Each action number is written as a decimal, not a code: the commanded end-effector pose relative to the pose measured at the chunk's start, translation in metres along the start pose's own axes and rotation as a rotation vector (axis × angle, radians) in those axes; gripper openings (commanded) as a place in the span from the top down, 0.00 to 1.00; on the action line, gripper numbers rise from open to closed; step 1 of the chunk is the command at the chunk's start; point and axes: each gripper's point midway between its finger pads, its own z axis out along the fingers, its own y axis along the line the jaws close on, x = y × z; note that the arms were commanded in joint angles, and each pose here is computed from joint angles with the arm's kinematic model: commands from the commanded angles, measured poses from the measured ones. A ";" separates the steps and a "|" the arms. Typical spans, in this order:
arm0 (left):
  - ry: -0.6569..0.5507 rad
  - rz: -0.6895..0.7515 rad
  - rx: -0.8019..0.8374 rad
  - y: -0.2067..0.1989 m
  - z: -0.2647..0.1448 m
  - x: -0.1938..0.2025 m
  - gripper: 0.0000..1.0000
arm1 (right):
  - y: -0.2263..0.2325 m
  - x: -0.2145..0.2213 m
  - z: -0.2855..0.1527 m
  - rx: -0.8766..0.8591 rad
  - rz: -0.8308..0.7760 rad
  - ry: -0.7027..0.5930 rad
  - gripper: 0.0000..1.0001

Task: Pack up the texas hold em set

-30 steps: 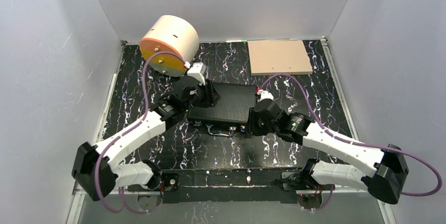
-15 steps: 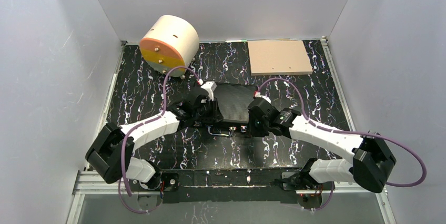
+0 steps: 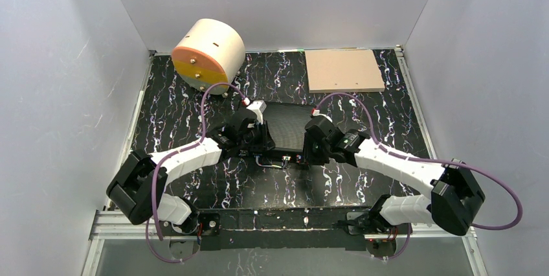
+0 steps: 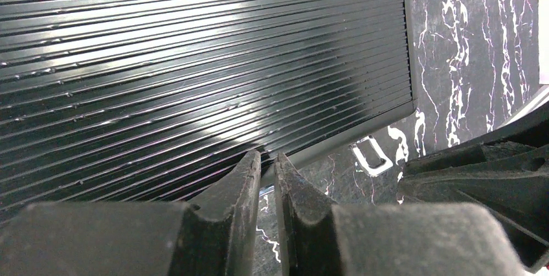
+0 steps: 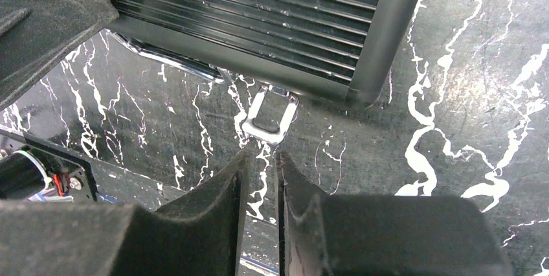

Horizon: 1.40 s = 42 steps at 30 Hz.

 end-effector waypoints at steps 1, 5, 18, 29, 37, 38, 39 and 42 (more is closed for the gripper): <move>0.223 0.008 -0.230 0.063 -0.004 0.072 0.86 | 0.009 -0.009 0.003 -0.027 -0.010 -0.011 0.70; 0.229 0.007 -0.234 0.065 -0.004 0.075 0.86 | 0.006 -0.010 0.013 -0.011 -0.024 -0.001 0.71; 0.221 0.010 -0.247 0.069 -0.008 0.077 0.87 | -0.029 0.017 0.050 0.081 -0.031 0.067 0.89; 0.106 -0.003 -0.185 0.037 -0.017 0.029 0.86 | -0.021 -0.040 0.036 0.033 -0.053 -0.252 0.86; -0.108 -0.058 -0.341 0.040 -0.068 -0.031 0.67 | 0.057 -0.059 -0.024 -0.272 -0.142 -0.235 0.53; -0.118 -0.072 -0.399 0.049 -0.076 -0.031 0.63 | 0.064 -0.066 -0.029 -0.272 -0.138 -0.242 0.44; -0.120 -0.083 -0.453 0.058 -0.084 -0.029 0.61 | 0.067 -0.075 -0.032 -0.250 -0.133 -0.251 0.39; -0.135 -0.114 -0.489 0.068 -0.095 -0.021 0.59 | 0.062 -0.091 -0.023 -0.119 -0.146 -0.234 0.30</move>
